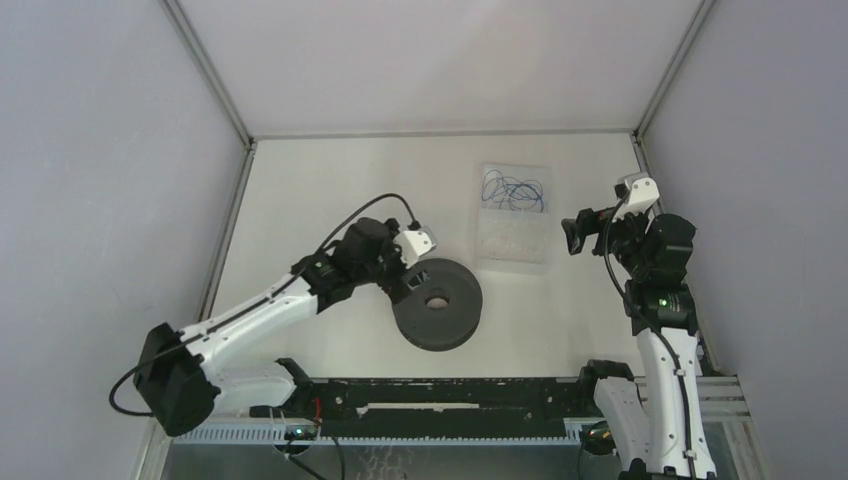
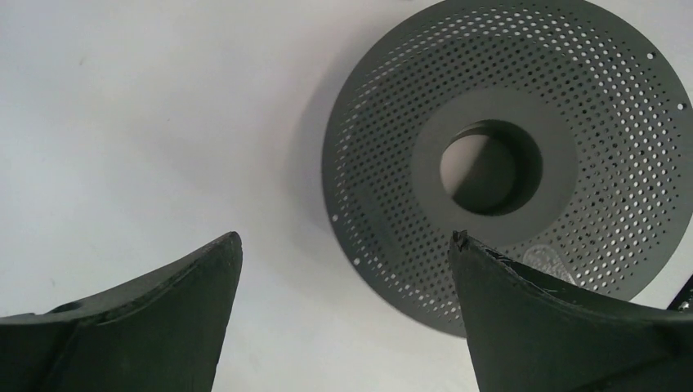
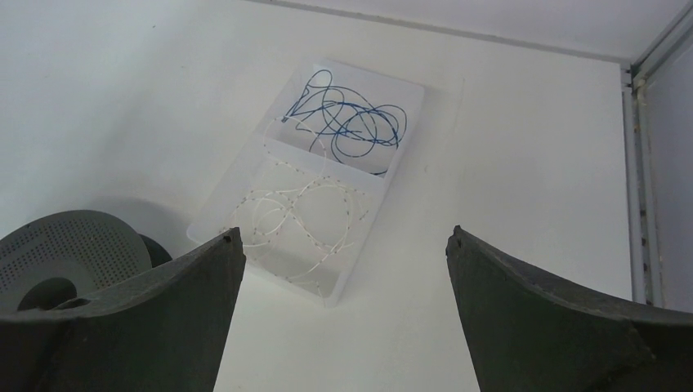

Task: Wrap the cables
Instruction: Adjust the cable reel at the center of the board.

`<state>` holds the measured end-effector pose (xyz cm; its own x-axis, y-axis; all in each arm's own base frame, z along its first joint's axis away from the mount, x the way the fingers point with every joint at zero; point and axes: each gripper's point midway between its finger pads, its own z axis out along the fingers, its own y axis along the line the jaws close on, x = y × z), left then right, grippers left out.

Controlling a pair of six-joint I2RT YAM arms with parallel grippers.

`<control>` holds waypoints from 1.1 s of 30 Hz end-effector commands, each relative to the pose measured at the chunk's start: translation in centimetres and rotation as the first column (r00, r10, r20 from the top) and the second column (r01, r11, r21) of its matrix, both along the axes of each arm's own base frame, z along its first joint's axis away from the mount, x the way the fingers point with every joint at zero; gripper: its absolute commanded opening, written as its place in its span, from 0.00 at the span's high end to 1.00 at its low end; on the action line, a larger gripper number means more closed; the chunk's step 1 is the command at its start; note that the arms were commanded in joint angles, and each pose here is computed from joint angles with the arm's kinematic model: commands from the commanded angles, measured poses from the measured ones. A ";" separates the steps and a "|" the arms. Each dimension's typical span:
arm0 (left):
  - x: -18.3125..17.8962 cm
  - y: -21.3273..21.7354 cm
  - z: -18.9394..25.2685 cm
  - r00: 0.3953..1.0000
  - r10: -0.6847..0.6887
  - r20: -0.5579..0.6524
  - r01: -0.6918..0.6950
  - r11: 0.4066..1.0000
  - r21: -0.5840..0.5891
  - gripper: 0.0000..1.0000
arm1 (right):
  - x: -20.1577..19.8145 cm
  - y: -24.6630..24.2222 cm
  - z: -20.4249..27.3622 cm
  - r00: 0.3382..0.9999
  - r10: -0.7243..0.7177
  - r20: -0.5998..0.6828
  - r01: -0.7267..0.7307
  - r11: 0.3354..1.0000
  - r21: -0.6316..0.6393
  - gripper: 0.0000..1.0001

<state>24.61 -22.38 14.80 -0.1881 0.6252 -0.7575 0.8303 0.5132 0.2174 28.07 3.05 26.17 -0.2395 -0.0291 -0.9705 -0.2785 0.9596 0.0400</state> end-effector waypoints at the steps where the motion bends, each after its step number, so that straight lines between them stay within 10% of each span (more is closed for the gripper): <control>1: 0.9 -3.0 1.3 0.998 -0.036 0.045 0.035 0.999 0.034 0.00 | 0.1 0.4 0.5 0.999 0.040 0.032 -0.039 0.999 -0.022 0.00; 21: 3.3 -3.2 -3.6 0.994 -0.032 0.109 0.002 0.963 0.268 0.00 | 4.6 3.2 -4.5 0.991 0.025 -0.130 -0.054 0.973 -0.224 0.01; 33: 3.7 3.4 -3.3 0.992 0.079 0.098 -0.099 0.971 0.216 0.01 | 10.5 4.8 -11.9 0.931 -0.077 -0.357 -0.102 0.884 -0.456 0.25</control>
